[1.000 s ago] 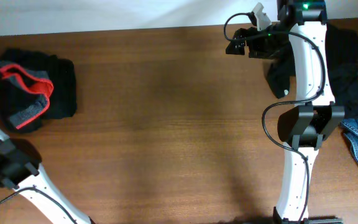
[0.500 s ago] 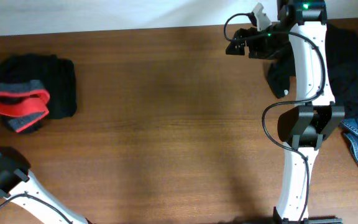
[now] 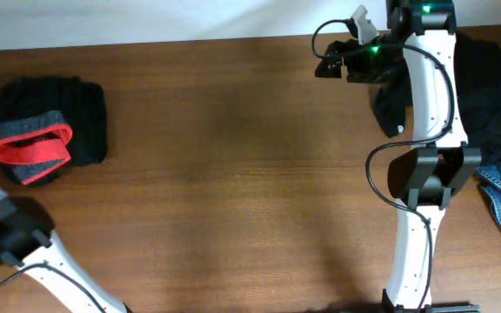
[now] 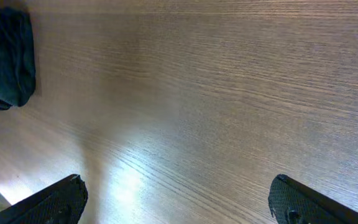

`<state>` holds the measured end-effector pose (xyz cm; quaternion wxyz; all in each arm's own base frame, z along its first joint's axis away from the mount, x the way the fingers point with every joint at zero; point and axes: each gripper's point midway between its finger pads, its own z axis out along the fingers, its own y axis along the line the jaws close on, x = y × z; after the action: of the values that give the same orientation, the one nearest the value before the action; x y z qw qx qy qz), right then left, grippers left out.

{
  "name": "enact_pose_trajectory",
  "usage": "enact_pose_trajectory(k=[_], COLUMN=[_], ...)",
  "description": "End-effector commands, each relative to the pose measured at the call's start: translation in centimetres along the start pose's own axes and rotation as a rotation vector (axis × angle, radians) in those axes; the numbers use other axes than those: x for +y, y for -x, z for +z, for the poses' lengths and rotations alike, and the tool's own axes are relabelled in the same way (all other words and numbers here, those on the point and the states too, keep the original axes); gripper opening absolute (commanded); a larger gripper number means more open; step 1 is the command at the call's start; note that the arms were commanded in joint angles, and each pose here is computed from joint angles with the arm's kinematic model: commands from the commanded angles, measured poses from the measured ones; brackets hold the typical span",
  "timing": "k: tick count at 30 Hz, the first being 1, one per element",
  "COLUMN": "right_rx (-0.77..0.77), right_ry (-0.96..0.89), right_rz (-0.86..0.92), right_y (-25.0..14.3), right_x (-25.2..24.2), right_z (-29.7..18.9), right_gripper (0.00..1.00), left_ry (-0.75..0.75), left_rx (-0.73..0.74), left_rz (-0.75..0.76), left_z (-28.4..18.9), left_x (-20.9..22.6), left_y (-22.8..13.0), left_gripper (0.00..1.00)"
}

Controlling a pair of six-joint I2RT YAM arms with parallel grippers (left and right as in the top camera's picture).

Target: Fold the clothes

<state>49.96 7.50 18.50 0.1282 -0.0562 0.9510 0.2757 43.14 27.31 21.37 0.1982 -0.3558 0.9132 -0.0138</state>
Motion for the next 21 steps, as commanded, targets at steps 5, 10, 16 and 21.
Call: enact_pose_trajectory(k=[5,10,16,21], right_rx=[0.02,0.021,0.025,0.025], right_ry=[0.016,-0.026,-0.068,-0.076], right_rz=[-0.007,-0.006,-0.007,-0.007], right_y=[-0.3,-0.3,-0.3,-0.3], right_x=[0.2,-0.8,-1.5,-1.6], right_z=[0.9,0.7,0.7,0.7], right_gripper=[0.99,0.99,0.99,0.99], left_ry=[0.069,0.083,0.094,0.116], left_rx=[-0.089,-0.016,0.024,0.125], left_rz=[0.232,0.217,0.217,0.225], left_z=[1.4,7.3,13.0,18.2], left_x=[-8.3,-8.0,-7.7,-7.0], left_y=[0.1,-0.4,-0.8,-3.3], left_gripper=[0.01,0.01,0.01,0.01])
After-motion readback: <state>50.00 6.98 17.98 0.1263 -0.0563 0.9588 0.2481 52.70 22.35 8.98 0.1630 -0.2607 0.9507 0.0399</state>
